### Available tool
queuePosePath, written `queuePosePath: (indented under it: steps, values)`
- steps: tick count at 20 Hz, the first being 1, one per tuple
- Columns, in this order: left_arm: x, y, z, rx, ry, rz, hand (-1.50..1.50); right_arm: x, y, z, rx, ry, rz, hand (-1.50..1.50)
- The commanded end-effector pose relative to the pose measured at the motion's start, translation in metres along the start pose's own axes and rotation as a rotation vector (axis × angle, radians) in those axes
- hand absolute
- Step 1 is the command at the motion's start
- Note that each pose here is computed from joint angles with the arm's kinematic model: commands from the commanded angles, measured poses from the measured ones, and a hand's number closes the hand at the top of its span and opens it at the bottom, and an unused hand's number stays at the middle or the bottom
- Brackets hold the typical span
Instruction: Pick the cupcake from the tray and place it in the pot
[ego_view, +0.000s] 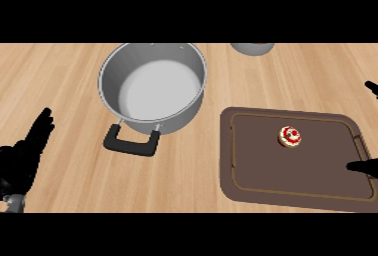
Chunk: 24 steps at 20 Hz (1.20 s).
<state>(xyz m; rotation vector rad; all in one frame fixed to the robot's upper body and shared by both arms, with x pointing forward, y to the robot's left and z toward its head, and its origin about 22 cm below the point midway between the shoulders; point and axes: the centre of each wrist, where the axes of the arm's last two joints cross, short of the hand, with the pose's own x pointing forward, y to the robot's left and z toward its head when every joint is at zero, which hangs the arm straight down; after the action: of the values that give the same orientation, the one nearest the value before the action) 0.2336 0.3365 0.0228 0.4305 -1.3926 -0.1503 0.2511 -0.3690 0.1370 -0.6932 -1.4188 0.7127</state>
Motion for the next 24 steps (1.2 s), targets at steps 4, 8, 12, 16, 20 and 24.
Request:
queuePosePath:
  steps: [4,8,12,16,20,24]
  values:
    - [0.012,-0.009,-0.016,-0.018,-0.007,-0.016,0.00,0.036,-0.007,-0.029,0.290,0.176,0.233,-1.50]
    - [0.011,-0.026,-0.004,-0.016,-0.016,-0.004,0.00,0.055,-0.005,-0.041,0.468,0.249,0.288,-1.50]
    - [0.002,-0.010,-0.013,-0.019,-0.010,-0.005,0.00,0.088,0.023,-0.069,0.534,0.264,0.279,-1.50]
    - [-0.007,-0.021,-0.003,0.000,0.006,0.004,0.00,0.104,0.054,-0.078,0.597,0.278,0.308,-1.50]
    - [0.007,-0.005,0.010,-0.014,0.015,0.002,0.00,0.089,0.049,-0.092,0.603,0.317,0.335,-1.50]
    - [-0.007,-0.012,0.005,0.010,0.001,-0.024,0.00,0.102,0.069,-0.100,0.619,0.327,0.388,-1.50]
